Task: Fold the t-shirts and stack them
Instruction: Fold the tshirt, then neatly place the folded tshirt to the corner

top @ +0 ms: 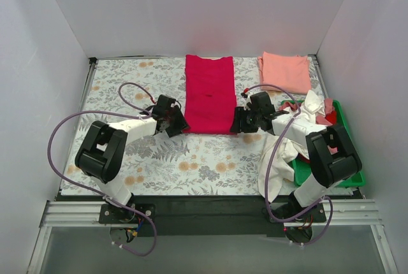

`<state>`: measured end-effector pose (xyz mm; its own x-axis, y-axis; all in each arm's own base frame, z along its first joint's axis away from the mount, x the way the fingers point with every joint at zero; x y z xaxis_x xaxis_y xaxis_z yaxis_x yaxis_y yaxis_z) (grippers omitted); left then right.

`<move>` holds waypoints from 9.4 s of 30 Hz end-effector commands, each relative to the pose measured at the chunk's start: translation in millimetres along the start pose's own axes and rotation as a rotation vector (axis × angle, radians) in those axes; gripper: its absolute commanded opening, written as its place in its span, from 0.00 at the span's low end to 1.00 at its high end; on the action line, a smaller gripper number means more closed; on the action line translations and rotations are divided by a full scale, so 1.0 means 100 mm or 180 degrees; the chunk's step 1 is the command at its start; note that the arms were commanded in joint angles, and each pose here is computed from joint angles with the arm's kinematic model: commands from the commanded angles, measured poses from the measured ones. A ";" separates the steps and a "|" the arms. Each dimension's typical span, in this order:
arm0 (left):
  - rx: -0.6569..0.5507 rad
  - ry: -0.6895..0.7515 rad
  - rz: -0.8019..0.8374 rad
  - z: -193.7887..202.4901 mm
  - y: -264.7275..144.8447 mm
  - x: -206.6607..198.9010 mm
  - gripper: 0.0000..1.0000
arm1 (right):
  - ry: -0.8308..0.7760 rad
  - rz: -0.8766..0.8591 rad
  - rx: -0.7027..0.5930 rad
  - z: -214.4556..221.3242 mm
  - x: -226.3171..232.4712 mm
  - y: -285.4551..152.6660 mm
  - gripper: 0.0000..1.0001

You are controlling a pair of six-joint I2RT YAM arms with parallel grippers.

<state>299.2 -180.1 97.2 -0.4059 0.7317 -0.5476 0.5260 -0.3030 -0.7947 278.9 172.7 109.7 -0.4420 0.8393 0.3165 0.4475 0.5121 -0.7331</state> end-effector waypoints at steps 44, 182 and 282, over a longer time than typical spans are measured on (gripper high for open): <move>-0.0193 -0.0292 0.0825 0.78 -1.68 0.57 0.00 | -0.0538 -0.0477 -0.0558 0.66 1.03 -1.13 0.01; -0.0782 -0.0760 0.0780 0.07 -1.33 0.73 0.98 | -0.1158 0.0776 -0.0117 -1.01 -0.01 1.22 0.01; -0.1355 -0.0941 0.0239 -0.19 -1.37 0.77 0.98 | -0.0704 0.1906 -0.1601 -2.57 -2.64 -0.93 0.98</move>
<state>205.9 -68.0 151.3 -0.5535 0.5033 -0.6636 0.7652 -0.0072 -0.6437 567.6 -66.5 200.0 -0.0965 0.9807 -0.1699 0.8886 0.0080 -0.4586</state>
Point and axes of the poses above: each gripper's point midway between its finger pads, its own y axis out along the fingers, its own x axis along the line the jaws close on, z = x × y, the point moved 8 cm from there along -y, back along the fingers, and after that the axes turned 10 degrees about -y, right-handed, at the moved point
